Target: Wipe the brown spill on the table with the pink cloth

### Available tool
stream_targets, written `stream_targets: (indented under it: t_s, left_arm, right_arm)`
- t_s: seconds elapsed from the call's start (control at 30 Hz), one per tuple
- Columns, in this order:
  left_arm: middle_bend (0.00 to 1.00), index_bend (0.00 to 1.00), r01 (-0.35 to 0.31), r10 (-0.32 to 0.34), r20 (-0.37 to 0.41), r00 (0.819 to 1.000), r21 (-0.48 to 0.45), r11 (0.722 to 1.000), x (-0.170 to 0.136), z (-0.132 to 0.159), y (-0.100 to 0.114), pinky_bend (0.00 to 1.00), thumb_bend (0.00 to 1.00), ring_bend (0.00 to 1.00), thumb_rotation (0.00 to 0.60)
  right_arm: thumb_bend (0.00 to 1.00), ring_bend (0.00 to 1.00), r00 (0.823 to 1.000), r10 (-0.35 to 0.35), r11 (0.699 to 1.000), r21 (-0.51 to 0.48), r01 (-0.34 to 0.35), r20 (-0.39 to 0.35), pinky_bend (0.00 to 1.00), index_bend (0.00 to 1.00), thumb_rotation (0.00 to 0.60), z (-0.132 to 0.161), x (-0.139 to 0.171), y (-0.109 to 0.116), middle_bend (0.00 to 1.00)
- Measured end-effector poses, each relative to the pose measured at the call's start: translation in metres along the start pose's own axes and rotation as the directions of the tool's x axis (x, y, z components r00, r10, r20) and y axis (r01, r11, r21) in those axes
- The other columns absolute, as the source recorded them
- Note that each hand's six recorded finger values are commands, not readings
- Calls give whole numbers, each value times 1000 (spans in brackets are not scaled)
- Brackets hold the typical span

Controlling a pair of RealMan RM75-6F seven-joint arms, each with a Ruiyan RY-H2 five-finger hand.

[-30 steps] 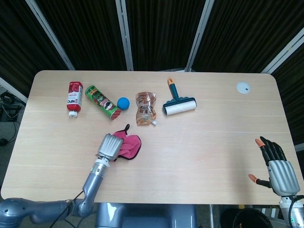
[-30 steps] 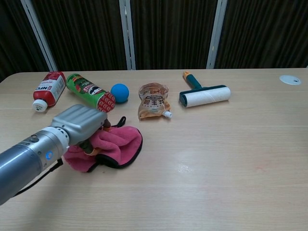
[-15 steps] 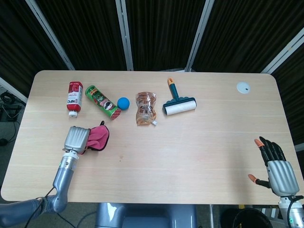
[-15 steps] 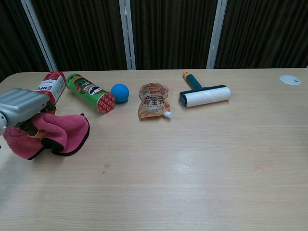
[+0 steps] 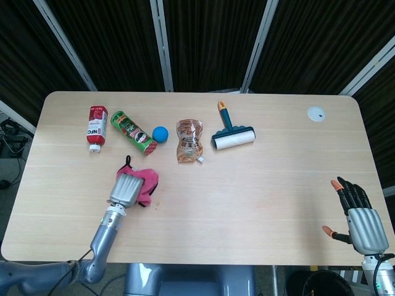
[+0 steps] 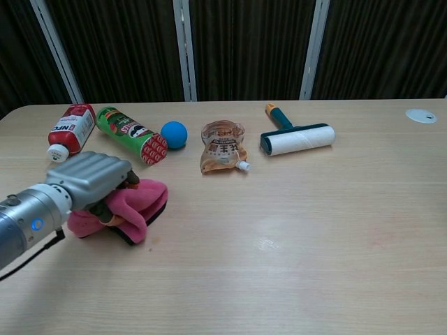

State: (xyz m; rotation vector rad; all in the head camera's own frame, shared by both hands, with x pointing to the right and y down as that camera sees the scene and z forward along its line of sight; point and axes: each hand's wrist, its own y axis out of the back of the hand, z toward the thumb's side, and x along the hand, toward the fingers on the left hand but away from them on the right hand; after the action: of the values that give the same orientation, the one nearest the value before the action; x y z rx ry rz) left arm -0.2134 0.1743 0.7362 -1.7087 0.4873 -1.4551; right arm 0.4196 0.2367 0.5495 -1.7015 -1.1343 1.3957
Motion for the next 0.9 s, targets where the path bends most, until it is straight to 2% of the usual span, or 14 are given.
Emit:
stream_targets:
  t_s: [0.27,0.5,0.7,0.9]
  left_arm:
    - [654,864,-8,14,107,994,-58,998,-3,74,3,544,559,572,600]
    - [655,864,3,14,175,984,-98,995,-18,118,4,544,559,571,600]
    - [655,864,-3,17,184,983,-77,997,-22,121,1,544,558,571,600]
    - [655,864,-18,23,137,990,-43,999,-15,96,3,543,560,571,600]
  right_arm:
    - [14,0,1000,-5,1000,-9,5,4,56,0,600,-2,1,2,0]
    - [14,0,1000,-2,1000,0,2,-2,56,0,600,1,3,1,0]
    - [15,0,1000,-2,1000,-2,2,3,56,0,600,-1,5,2,0]
    - [14,0,1000,-7,1000,-1,7,8,56,0,600,-2,5,3,0]
